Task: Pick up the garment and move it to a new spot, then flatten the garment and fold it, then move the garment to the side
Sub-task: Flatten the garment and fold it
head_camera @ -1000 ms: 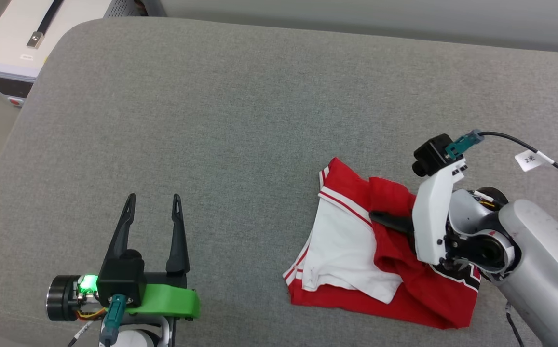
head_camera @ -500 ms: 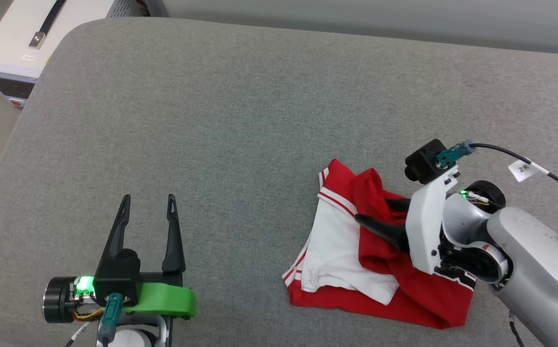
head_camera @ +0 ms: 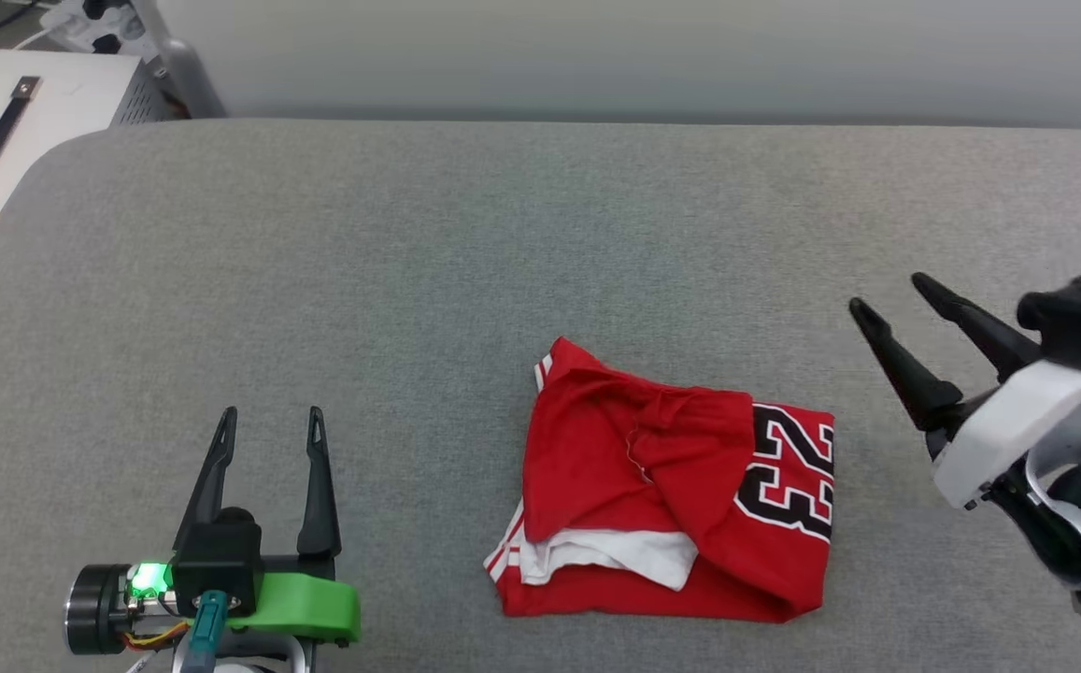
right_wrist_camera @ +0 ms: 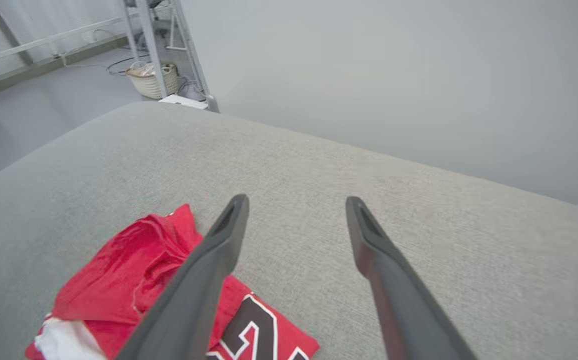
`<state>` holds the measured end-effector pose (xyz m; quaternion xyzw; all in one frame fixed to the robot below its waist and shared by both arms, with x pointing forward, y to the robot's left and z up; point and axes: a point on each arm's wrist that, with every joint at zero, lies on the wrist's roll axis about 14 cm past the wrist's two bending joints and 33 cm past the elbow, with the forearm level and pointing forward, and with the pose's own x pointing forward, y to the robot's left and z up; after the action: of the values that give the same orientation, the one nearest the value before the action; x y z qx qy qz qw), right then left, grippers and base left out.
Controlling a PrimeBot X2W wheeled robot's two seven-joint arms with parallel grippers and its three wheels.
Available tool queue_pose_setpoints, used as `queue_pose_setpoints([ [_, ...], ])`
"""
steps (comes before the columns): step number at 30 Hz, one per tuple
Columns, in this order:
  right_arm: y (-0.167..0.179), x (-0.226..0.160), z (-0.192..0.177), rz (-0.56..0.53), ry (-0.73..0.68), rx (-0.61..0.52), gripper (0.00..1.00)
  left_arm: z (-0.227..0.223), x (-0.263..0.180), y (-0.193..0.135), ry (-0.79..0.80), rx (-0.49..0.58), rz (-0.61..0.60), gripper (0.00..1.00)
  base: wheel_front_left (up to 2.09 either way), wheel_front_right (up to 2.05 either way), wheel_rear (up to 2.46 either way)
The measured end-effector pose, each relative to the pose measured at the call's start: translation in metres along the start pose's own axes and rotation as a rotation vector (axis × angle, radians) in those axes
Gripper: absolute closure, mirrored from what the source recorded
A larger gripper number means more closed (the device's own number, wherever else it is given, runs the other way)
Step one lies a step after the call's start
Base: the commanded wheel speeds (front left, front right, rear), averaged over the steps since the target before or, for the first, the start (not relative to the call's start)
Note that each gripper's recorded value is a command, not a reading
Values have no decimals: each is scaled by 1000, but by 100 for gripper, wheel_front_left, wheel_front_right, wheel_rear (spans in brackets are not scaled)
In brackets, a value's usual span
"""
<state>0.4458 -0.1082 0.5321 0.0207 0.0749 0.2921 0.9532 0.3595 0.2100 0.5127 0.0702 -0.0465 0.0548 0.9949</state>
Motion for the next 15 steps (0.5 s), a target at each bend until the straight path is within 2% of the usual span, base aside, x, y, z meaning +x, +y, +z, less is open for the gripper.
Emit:
queue_pose_setpoints([
  [8, -42, -62, 17, -295, -266, -40, 0, 8, 3, -16, -30, 0, -52, 0, 0, 0, 0],
  [15, -30, -99, 16, -412, -362, -38, 0, 17, -2, -20, -56, 6, -71, 0, 0, 0, 0],
])
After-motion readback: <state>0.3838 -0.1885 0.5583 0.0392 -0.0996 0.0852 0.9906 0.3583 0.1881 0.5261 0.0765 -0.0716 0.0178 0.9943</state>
